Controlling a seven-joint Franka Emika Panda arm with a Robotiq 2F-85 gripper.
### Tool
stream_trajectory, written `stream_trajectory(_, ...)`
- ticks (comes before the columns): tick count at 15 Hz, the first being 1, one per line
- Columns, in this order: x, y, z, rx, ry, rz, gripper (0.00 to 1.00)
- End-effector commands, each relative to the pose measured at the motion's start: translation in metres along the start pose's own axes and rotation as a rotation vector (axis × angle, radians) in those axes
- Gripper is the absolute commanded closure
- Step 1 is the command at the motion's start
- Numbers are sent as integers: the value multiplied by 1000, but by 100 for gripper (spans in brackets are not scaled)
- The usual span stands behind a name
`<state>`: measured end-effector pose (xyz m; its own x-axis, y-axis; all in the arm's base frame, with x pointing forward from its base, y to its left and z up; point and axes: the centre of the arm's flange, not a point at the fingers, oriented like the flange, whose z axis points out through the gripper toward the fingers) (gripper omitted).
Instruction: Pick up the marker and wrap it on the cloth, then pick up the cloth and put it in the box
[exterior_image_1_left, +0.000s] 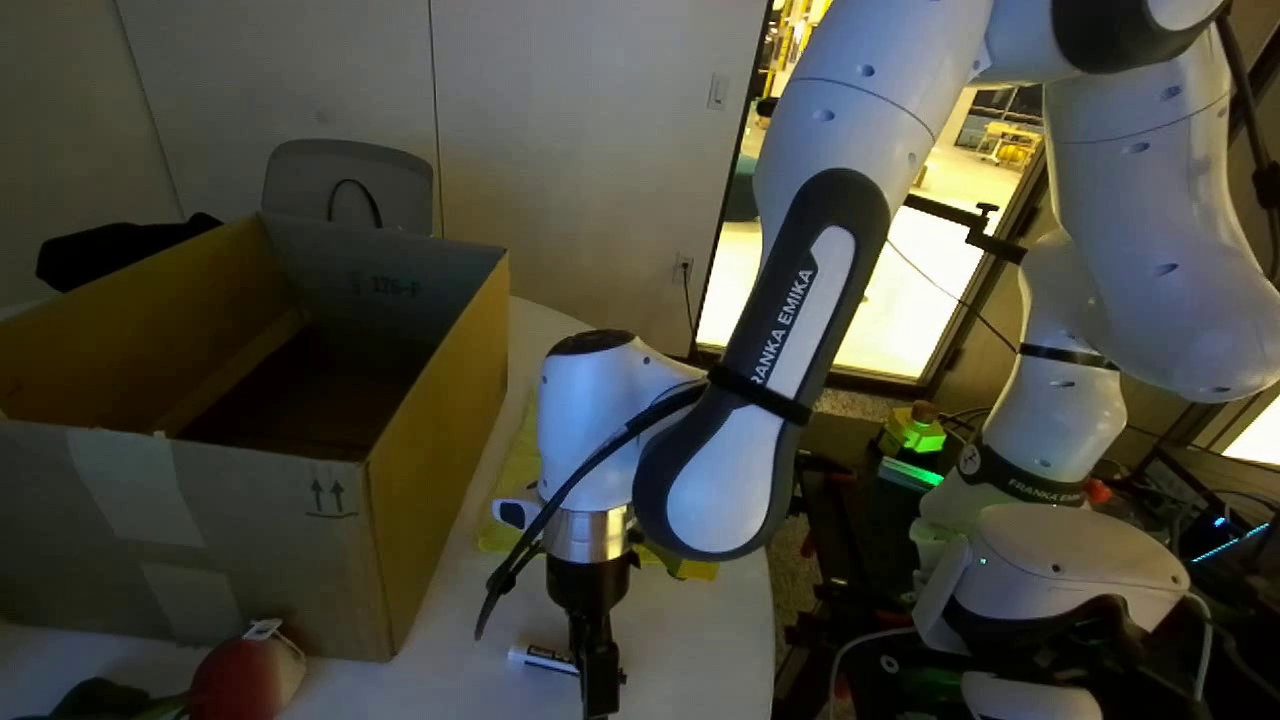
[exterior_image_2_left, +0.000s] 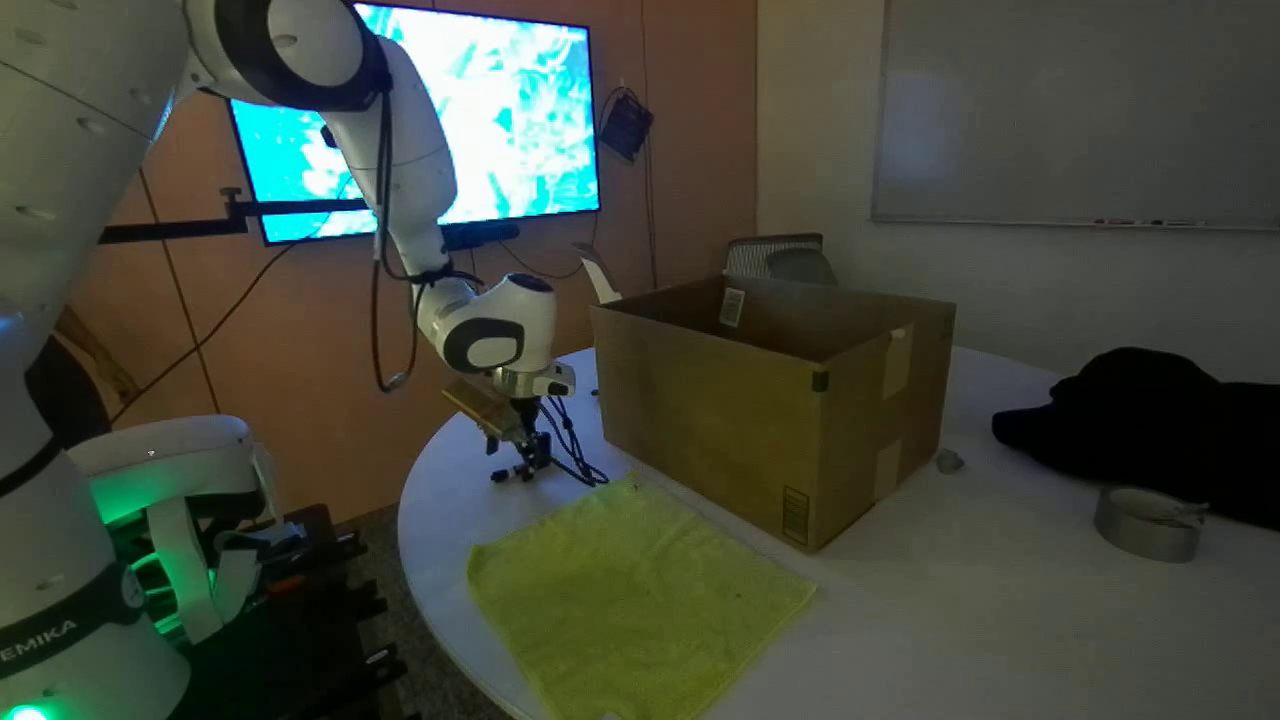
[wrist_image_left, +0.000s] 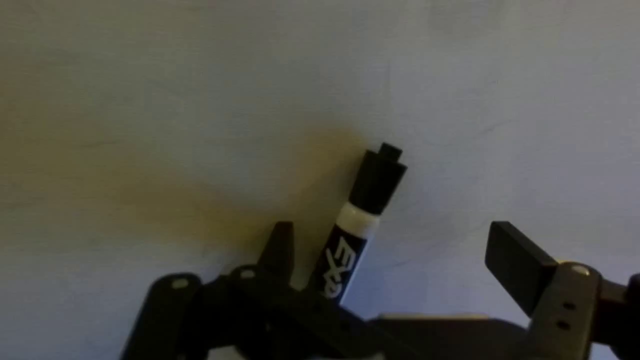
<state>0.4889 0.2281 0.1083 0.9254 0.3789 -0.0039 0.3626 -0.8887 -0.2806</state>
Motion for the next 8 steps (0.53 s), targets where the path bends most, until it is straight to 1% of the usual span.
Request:
stream_trajectory(1,22,-6,20,-65,75,31,0)
stream_trajectory(4,25,-5,33,-149,77,-4,0)
stream_trajectory(5,25,-5,35,-171,67,-22,25)
stream_trajectory(6,25,-6,38,-198,69,-36,26)
stream_trajectory(8,25,-10,33,-223,46,-63,40)
